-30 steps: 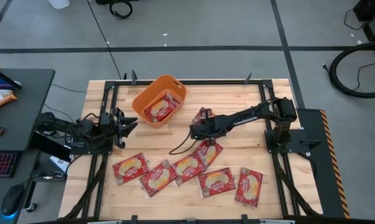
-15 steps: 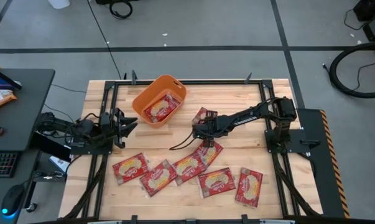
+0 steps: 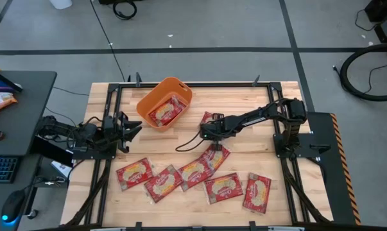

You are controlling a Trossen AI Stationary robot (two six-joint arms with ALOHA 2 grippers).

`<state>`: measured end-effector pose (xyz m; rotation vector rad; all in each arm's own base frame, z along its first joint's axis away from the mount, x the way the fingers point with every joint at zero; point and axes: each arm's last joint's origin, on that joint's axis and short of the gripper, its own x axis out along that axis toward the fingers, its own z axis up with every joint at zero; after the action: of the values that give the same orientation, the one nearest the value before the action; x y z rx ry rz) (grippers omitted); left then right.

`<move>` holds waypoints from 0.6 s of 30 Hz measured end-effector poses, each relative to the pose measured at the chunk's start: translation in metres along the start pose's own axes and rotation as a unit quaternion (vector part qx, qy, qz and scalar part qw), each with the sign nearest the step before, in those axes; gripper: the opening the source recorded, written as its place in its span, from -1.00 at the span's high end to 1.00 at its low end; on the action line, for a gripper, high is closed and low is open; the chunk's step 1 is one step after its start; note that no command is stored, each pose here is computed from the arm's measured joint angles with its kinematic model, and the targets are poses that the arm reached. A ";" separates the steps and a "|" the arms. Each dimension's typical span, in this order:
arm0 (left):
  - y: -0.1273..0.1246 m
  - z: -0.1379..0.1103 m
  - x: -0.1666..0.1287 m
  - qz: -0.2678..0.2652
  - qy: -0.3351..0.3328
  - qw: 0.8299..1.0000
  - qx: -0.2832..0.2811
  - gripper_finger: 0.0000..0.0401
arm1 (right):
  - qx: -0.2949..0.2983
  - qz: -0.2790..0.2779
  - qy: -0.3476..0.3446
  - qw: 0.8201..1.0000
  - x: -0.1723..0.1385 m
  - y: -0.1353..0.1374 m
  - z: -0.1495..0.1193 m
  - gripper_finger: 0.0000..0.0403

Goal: Sort popcorn bags into baskets
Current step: Put the red popcorn bag into the orange bin

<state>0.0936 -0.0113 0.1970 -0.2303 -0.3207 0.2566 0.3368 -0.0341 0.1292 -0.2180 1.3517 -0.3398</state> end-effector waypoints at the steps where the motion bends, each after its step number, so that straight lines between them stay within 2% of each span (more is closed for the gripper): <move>1: 0.000 0.000 0.000 0.000 0.000 1.000 0.000 0.42 | -0.005 -0.001 0.002 1.000 0.000 0.000 0.000 0.77; 3: 0.000 0.000 0.000 0.000 0.000 1.000 0.000 0.42 | -0.016 -0.011 0.004 1.000 0.000 0.000 -0.001 0.91; 10: 0.000 0.000 0.000 0.000 0.000 1.000 0.000 0.42 | -0.072 -0.050 0.012 0.996 -0.008 0.015 0.000 0.86; 18: 0.000 0.000 0.000 0.000 0.000 1.000 0.000 0.42 | -0.132 -0.124 -0.045 0.982 -0.045 0.039 0.026 0.92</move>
<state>0.0936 -0.0113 0.1969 -0.2300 -0.3206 0.2570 0.3585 0.0172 0.1618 -0.6198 1.2804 -0.3524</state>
